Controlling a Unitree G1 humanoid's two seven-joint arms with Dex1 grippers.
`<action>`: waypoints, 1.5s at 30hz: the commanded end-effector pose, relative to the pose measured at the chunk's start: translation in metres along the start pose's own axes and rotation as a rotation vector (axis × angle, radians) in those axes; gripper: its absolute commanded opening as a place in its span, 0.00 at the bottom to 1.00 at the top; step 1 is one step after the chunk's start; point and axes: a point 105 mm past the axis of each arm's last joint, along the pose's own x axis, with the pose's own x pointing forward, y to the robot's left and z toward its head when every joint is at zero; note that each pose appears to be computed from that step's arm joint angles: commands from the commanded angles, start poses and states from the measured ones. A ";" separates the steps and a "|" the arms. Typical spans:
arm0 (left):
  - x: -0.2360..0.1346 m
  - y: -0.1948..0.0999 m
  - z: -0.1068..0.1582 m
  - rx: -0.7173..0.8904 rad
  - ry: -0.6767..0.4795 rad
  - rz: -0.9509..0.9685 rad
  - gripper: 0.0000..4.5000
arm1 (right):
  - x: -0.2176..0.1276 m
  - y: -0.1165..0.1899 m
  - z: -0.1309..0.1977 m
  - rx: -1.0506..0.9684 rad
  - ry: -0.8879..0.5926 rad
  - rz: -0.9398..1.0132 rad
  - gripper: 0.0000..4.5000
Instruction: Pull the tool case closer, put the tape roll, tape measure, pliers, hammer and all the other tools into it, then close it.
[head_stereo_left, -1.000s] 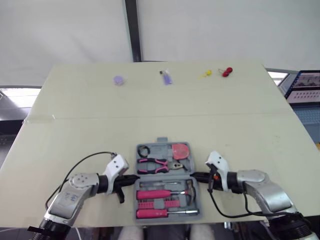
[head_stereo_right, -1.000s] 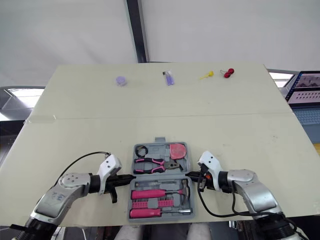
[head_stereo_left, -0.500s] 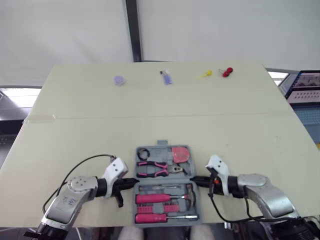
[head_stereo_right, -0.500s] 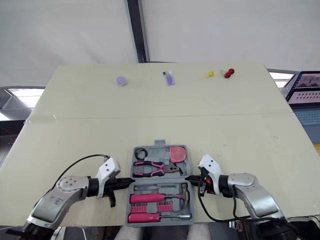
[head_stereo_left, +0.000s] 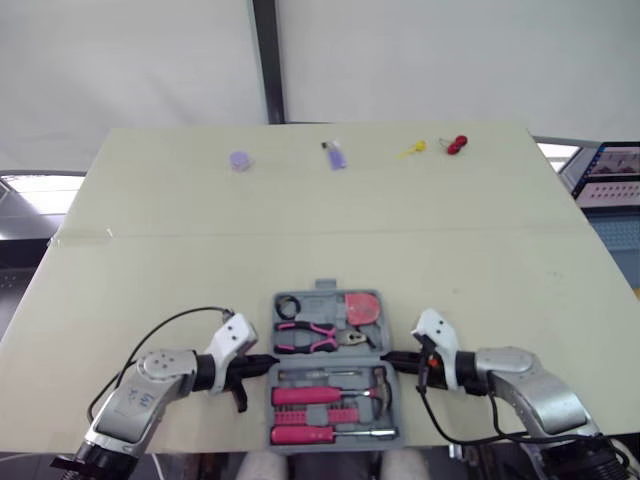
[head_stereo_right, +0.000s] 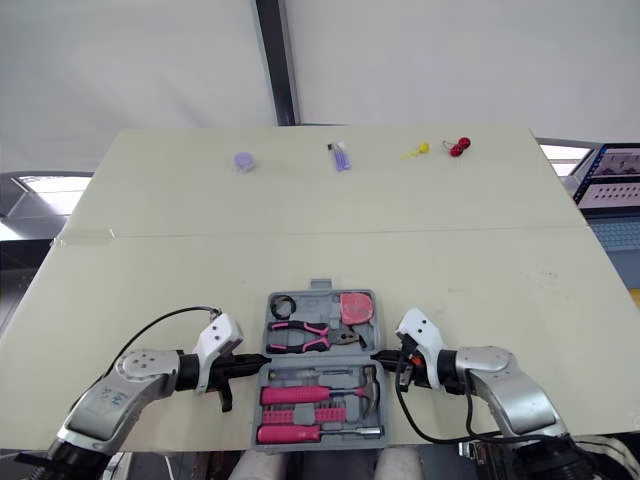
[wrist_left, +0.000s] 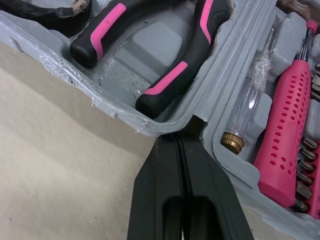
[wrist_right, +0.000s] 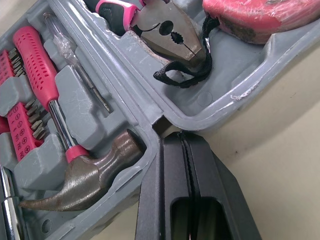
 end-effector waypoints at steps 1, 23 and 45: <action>-0.002 -0.003 0.000 -0.009 -0.005 -0.007 0.00 | -0.005 0.002 0.016 -0.039 -0.046 0.012 0.01; -0.029 -0.048 -0.001 0.246 -0.038 -0.249 0.00 | -0.016 -0.055 0.065 0.422 -0.165 -0.010 0.99; -0.008 -0.050 -0.053 0.295 0.051 -0.275 0.00 | 0.035 -0.027 0.070 0.618 -0.190 0.170 0.99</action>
